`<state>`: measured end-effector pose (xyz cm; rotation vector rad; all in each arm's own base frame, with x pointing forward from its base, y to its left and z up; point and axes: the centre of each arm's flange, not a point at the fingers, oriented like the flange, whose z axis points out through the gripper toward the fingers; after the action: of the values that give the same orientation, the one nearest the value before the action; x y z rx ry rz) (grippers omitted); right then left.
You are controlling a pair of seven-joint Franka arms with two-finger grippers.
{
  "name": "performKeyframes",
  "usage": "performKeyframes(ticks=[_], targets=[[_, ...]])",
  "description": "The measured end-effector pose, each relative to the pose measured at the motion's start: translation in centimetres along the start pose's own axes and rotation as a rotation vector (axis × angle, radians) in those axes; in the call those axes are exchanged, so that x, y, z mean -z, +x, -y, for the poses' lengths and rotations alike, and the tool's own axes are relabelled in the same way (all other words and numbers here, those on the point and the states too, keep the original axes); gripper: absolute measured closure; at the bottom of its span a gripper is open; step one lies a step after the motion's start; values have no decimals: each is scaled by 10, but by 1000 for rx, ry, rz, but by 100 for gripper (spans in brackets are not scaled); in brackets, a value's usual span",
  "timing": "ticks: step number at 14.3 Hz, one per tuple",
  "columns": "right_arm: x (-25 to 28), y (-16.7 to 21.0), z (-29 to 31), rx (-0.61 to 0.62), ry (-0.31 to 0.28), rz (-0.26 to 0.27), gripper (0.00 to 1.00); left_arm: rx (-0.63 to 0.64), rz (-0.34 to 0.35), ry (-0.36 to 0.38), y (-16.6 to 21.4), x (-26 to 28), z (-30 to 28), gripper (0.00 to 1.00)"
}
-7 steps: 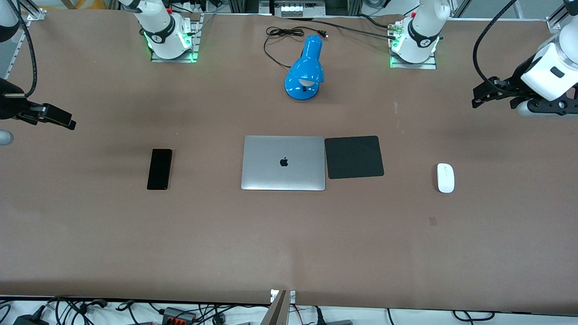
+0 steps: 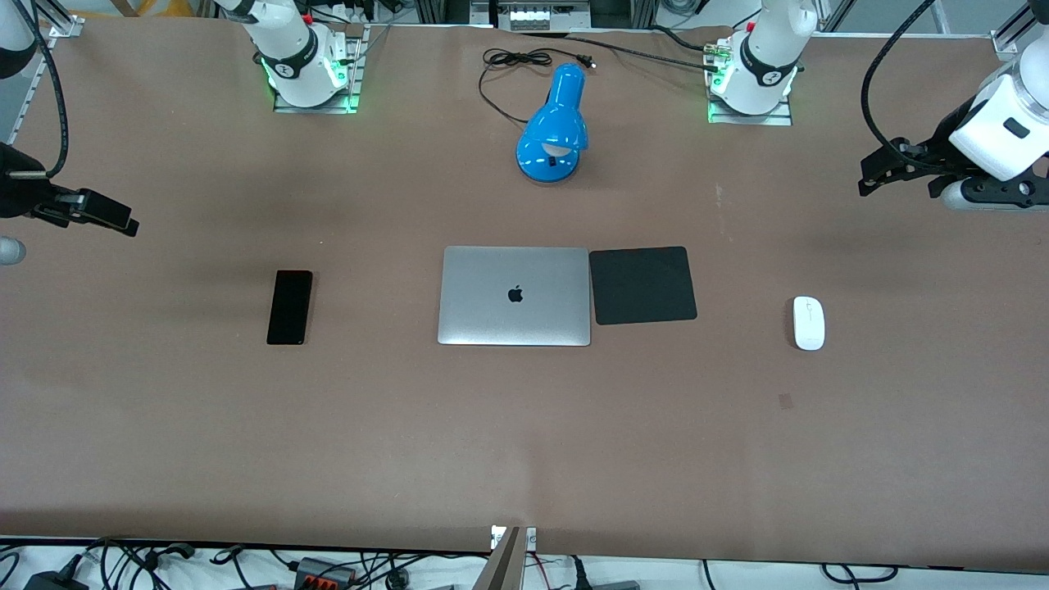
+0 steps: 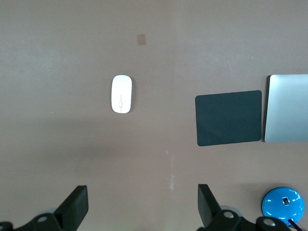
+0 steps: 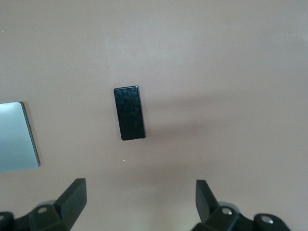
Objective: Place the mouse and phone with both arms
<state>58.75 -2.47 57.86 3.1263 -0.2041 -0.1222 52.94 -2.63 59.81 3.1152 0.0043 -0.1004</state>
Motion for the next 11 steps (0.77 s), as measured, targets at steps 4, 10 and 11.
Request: performKeyframes(ticks=[4,10,11], targets=[[-42,18,0,-3,-16,75,0,-4,0,0,0,0,0,0],[-239,79,23,-62,-37,180,0,-5,2,0,1,-1,1,0],[-273,77,31,-68,-39,166,0,-6,3,0,1,-1,1,0]])
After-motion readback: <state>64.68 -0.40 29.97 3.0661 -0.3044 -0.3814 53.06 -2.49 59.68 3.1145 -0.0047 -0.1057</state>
